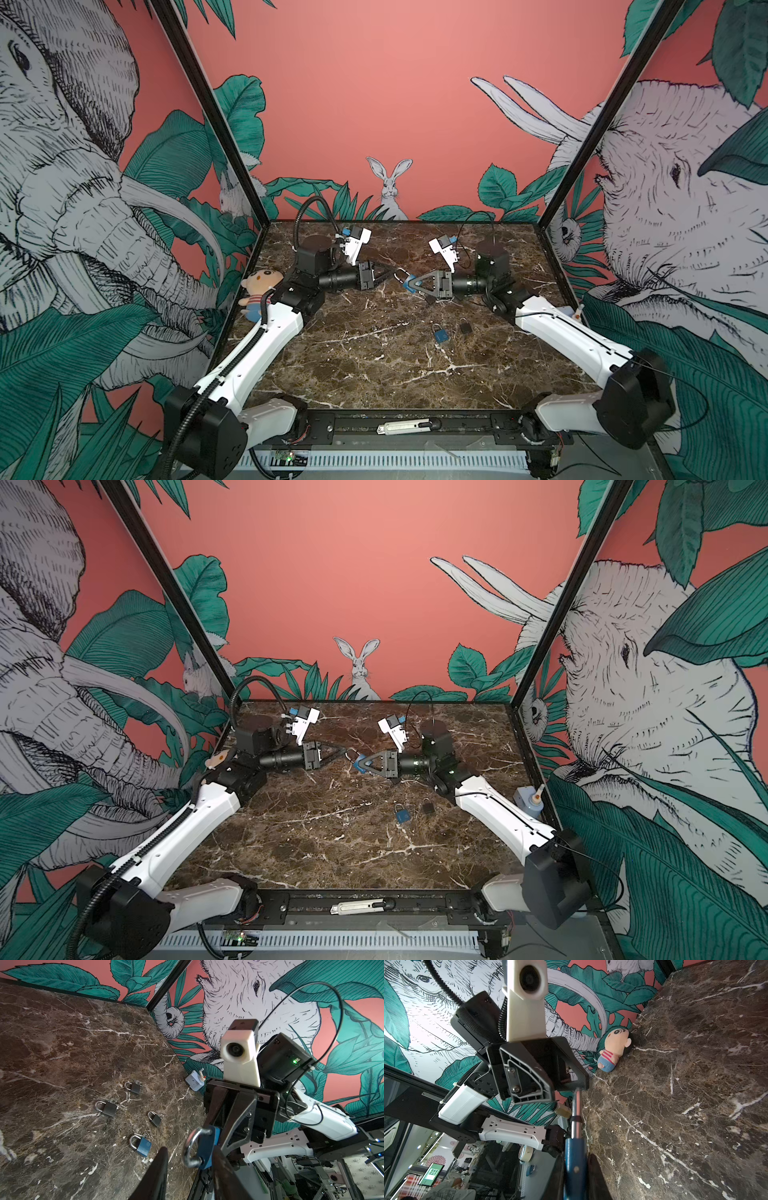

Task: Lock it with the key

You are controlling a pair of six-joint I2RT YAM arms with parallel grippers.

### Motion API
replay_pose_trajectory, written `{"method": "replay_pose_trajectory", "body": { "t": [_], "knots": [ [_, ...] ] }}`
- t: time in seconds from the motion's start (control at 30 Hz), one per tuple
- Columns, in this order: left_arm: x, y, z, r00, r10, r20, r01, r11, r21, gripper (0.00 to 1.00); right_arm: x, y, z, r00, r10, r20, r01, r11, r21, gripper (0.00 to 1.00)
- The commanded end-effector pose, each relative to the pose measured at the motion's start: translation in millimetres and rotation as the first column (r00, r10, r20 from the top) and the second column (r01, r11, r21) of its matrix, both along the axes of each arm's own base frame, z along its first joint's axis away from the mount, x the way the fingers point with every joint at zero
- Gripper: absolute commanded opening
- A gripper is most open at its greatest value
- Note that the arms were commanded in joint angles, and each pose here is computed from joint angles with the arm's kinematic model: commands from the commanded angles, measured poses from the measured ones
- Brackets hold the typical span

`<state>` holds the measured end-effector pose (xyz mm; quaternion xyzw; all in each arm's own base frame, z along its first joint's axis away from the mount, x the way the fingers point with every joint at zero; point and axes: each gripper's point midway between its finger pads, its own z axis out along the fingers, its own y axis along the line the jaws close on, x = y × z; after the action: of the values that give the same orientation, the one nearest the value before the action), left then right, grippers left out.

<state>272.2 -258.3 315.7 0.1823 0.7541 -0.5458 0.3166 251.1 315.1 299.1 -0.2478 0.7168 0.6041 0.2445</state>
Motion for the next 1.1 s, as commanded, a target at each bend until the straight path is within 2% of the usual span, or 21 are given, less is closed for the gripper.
{"method": "replay_pose_trajectory", "body": {
  "t": [0.0,0.37,0.67,1.07],
  "knots": [
    [-1,-4,6,1.000,-0.028,0.014,0.028,0.999,-0.034,0.33,-3,1,13,0.998,0.026,0.054,-0.028,0.999,0.044,0.00],
    [-4,-9,-2,0.997,-0.071,-0.026,0.070,0.996,-0.052,0.23,-1,3,16,0.998,0.030,0.058,-0.033,0.998,0.046,0.00],
    [-9,-9,-4,0.995,-0.096,-0.036,0.093,0.994,-0.060,0.26,1,5,21,0.997,0.036,0.065,-0.040,0.998,0.052,0.00],
    [-9,-10,-6,0.994,-0.103,-0.041,0.100,0.993,-0.061,0.19,0,7,26,0.997,0.043,0.070,-0.047,0.997,0.062,0.00]
  ]
}}
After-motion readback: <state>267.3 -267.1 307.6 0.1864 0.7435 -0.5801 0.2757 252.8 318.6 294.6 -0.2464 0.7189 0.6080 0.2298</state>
